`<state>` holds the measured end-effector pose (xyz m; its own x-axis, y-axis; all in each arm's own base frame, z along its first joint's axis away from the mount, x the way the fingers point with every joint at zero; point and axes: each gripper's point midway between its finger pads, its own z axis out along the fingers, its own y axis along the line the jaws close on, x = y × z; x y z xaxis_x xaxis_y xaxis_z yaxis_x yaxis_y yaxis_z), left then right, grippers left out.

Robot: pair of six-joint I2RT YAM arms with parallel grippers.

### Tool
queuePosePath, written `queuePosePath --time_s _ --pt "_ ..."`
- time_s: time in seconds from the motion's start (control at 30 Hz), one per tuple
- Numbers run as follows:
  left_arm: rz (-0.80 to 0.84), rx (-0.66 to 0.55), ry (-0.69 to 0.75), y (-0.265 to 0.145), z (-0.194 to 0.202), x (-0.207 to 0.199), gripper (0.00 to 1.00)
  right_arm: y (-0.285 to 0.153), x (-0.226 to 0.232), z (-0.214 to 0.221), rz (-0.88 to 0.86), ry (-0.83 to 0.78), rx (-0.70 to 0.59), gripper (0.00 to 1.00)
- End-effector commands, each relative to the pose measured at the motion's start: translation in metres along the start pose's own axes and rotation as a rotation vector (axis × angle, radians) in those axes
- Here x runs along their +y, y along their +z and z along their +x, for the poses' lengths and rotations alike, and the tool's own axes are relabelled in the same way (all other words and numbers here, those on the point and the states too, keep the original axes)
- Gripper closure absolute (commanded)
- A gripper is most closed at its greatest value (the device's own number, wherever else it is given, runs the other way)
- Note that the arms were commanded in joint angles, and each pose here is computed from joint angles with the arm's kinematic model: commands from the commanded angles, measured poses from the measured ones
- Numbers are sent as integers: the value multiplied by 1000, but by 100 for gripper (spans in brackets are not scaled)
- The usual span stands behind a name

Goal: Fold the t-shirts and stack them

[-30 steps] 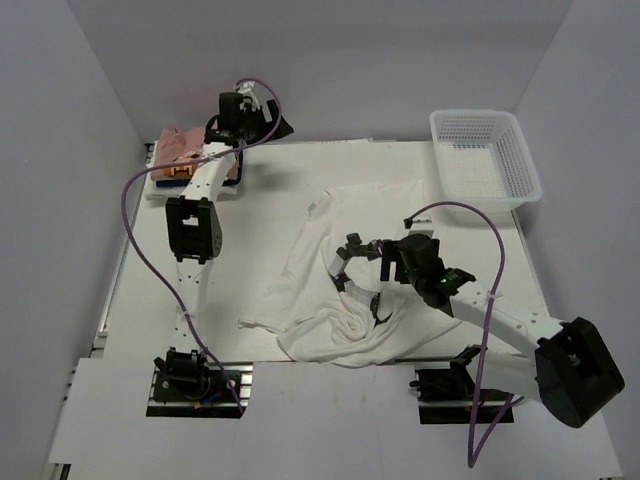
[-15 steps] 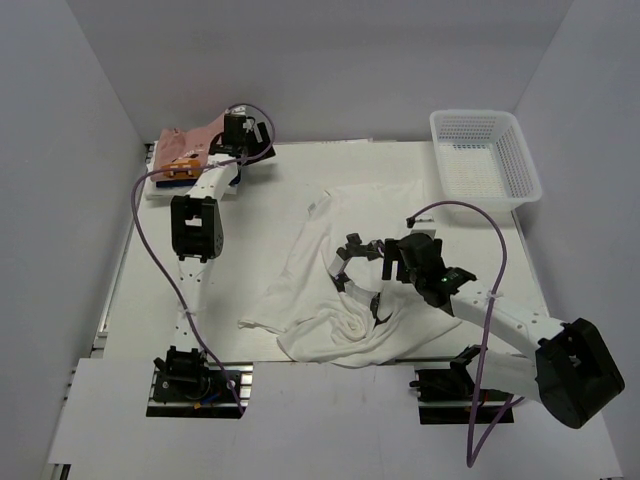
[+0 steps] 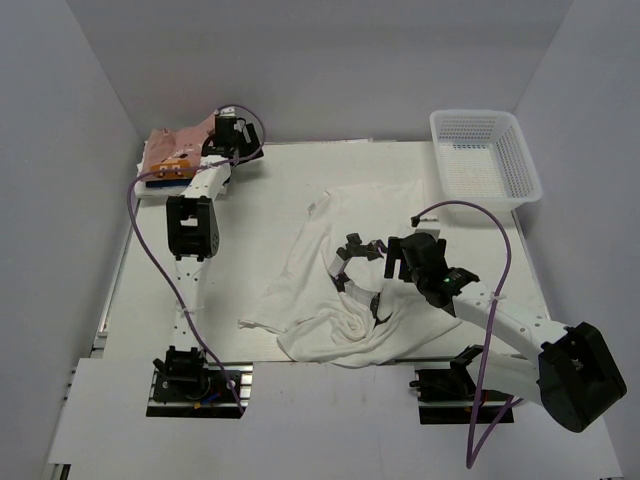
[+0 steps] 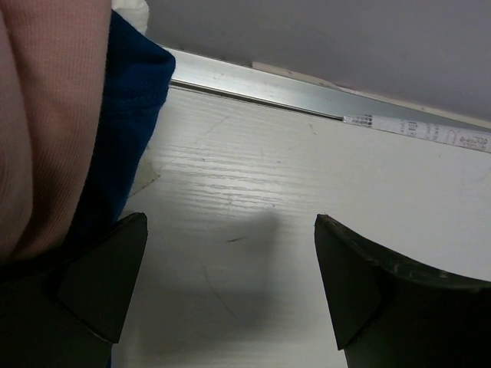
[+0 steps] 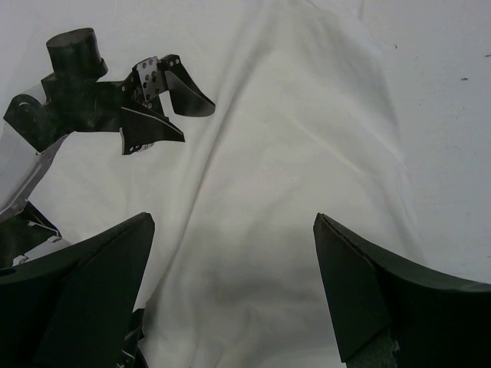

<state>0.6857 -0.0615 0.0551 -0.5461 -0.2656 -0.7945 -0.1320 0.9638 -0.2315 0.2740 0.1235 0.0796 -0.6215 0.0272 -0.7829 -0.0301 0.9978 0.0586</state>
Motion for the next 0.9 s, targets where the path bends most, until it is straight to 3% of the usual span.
queuePosePath --time_s 0.0,0.27,0.33,0.47,0.6,0.87 --pt "-64 -73 1 2 -27 33 0 -2 -2 -15 22 32 -44 10" --pt "64 -105 -16 -16 -50 5 0 0 5 -17 6 -10 0 10" --pt "128 -159 -6 -47 -80 -19 0 -4 8 -27 -6 0 -24 10" --pt "334 -165 76 -105 -100 -79 0 -10 18 -38 -63 3 -48 10" --pt "380 -128 135 -144 -86 -116 0 -16 15 -35 -52 39 -15 10" --pt "445 190 297 -170 93 -178 0 -15 -11 -22 59 139 85 10"
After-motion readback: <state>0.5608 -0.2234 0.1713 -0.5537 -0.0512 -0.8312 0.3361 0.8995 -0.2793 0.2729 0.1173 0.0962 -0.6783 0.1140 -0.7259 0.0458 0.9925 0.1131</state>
